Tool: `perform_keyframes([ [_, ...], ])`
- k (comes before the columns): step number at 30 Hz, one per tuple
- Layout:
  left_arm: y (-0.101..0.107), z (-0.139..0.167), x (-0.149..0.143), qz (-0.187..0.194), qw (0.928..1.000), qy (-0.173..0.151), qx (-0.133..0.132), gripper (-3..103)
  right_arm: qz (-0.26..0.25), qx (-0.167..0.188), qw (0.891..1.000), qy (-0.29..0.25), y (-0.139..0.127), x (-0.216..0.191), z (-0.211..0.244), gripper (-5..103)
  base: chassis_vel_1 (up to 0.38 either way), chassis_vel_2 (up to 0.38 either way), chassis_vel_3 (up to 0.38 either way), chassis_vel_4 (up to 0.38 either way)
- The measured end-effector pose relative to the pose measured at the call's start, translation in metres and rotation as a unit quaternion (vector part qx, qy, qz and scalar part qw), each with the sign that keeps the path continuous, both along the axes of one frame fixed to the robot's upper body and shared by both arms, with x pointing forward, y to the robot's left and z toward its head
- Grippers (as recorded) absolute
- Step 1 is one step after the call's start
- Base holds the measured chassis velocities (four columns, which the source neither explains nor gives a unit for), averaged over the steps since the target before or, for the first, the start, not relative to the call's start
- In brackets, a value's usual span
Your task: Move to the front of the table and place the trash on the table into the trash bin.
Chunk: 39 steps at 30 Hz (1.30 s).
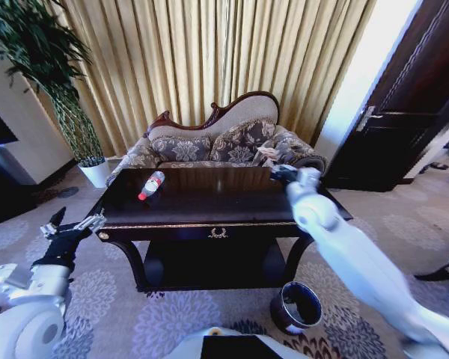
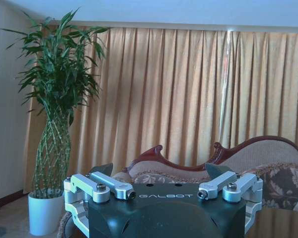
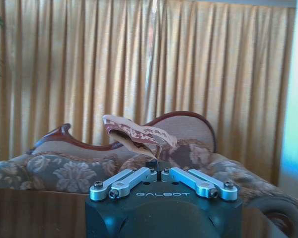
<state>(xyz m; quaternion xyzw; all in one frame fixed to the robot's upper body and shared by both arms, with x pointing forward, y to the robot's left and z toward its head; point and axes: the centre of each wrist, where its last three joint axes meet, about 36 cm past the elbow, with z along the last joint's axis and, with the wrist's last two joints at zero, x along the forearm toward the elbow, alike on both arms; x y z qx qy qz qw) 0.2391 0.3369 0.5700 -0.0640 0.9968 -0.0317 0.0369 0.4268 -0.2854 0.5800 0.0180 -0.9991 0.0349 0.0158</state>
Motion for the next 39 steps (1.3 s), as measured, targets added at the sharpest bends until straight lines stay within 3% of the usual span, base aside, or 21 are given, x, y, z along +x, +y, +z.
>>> perform_keyframes([
  [7,0.001,0.004,0.002,-0.006,1.0000,-0.005,0.004,100,-0.021,0.017,0.999,0.025,-0.001,-0.061,-0.025,0,0.000,0.000,0.000,0.000],
  [13,-0.001,0.003,0.003,-0.017,0.9999,0.002,0.004,100,-0.058,0.006,0.998,-0.006,-0.021,-0.083,-0.021,0,0.000,0.000,0.000,0.000],
  [19,0.000,0.003,0.003,-0.020,0.9997,0.007,0.008,100,-0.050,0.021,0.999,-0.007,-0.013,-0.115,-0.014,0,0.000,0.000,0.000,0.000],
  [28,-0.002,0.006,0.008,-0.039,0.9992,0.002,0.005,100,-0.012,0.039,0.999,0.015,0.007,-0.135,-0.012,0,0.000,0.000,0.000,0.000],
  [39,0.000,0.008,0.007,-0.036,0.9993,0.001,0.004,100,-0.014,0.038,0.999,0.013,0.011,-0.135,-0.013,0,0.000,0.000,0.000,0.000],
])
